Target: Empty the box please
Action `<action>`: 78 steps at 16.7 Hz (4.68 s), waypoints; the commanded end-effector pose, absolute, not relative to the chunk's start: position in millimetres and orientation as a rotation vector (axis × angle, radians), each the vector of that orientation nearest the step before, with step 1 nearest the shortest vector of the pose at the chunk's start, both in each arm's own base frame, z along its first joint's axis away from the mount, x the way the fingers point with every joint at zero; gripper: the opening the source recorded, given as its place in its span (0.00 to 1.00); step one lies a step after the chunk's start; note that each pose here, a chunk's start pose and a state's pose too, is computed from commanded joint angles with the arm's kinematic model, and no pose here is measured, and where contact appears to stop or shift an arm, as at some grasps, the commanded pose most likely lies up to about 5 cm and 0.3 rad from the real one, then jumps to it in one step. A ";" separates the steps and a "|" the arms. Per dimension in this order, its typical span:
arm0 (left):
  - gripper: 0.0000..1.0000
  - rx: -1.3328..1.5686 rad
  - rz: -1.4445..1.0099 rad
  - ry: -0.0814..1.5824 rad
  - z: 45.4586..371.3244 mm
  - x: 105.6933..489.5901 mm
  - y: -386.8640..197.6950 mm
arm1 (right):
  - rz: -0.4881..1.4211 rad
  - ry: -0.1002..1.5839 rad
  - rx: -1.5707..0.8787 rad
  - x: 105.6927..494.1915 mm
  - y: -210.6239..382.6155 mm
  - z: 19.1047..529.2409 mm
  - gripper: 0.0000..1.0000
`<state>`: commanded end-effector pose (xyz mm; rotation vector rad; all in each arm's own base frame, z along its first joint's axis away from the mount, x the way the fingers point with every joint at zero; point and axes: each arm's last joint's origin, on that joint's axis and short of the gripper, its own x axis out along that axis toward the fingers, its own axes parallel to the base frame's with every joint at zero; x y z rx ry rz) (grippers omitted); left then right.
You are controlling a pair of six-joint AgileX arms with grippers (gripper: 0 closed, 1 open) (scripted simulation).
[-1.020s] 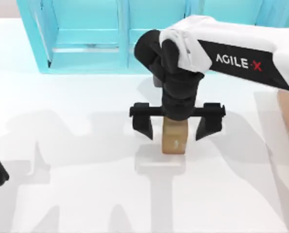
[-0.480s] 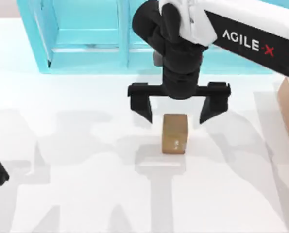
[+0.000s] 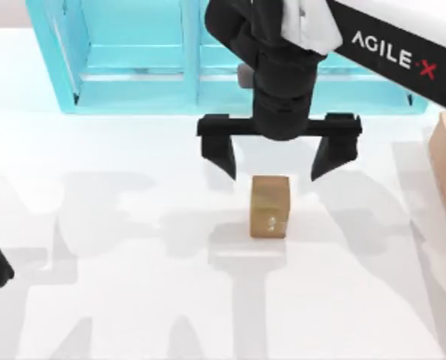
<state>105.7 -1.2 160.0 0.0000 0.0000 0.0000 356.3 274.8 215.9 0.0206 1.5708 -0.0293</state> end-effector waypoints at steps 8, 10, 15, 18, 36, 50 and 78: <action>1.00 0.000 0.000 0.000 160.0 105.7 -1.2 | -0.028 1.586 0.020 410.1 126.9 230.3 1.00; 1.00 0.000 0.000 0.000 160.0 105.7 -1.2 | -0.020 1.583 0.016 415.8 56.7 237.6 1.00; 1.00 0.000 0.000 0.000 160.0 105.7 -1.2 | -0.009 1.574 0.009 383.8 -92.1 253.1 1.00; 1.00 0.000 0.000 0.000 160.0 105.7 -1.2 | -0.008 1.569 0.007 361.4 -130.3 258.3 1.00; 1.00 0.000 0.000 0.000 160.0 105.7 -1.2 | -0.001 1.568 0.006 357.6 -134.3 171.9 1.00; 1.00 0.000 0.000 0.000 160.0 105.7 -1.2 | -0.009 1.568 0.007 356.6 -137.2 159.4 0.47; 1.00 0.000 0.000 0.000 160.0 105.7 -1.2 | -0.025 1.481 -0.009 376.9 -126.3 266.2 0.00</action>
